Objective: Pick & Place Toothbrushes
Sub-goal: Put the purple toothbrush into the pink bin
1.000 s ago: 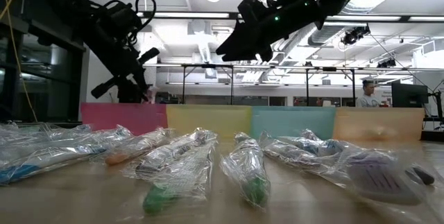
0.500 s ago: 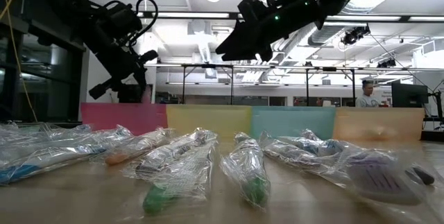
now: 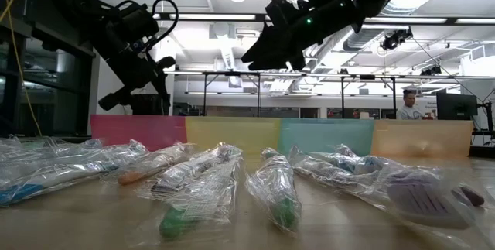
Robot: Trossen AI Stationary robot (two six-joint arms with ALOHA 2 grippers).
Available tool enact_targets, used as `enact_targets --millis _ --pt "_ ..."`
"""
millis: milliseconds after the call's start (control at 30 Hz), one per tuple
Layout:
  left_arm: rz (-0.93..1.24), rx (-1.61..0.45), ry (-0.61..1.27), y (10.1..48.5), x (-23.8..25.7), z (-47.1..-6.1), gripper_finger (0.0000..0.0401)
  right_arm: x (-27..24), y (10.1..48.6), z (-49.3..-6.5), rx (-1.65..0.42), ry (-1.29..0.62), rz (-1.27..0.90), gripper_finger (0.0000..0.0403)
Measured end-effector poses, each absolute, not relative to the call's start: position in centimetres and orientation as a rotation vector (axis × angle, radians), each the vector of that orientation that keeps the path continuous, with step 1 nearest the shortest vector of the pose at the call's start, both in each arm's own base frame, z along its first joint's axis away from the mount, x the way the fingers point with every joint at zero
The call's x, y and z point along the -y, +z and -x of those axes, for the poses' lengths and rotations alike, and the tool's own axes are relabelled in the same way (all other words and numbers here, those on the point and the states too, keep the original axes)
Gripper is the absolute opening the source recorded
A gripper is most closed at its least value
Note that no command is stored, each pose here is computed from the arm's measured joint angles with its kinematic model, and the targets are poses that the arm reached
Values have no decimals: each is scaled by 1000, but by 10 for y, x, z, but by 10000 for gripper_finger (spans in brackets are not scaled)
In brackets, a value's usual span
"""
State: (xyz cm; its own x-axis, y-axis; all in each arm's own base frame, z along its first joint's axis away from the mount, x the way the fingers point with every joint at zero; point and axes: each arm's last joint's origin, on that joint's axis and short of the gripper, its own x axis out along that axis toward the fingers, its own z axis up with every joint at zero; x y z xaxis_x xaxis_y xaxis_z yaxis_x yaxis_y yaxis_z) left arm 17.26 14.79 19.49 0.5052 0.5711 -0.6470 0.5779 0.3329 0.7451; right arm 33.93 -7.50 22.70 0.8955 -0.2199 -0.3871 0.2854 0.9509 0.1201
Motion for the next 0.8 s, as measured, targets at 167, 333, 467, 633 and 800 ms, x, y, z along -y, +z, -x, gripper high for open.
enact_targets --millis 167,333,467,633,800 --pt "-1185 -1101 105 200 -147 -171 200 73 233 -330 -416 -291 -281 199" --pt "-1012 -1036 253 208 -144 -167 167 66 235 -316 -515 -323 -421 199" --pt "-920 -935 274 216 -140 -165 133 53 231 -306 -631 -355 -540 199" --pt "-868 -840 191 218 -134 -165 78 31 221 -294 -799 -427 -709 199" --pt "-852 -772 114 218 -132 -166 22 5 214 -286 -908 -502 -865 199"
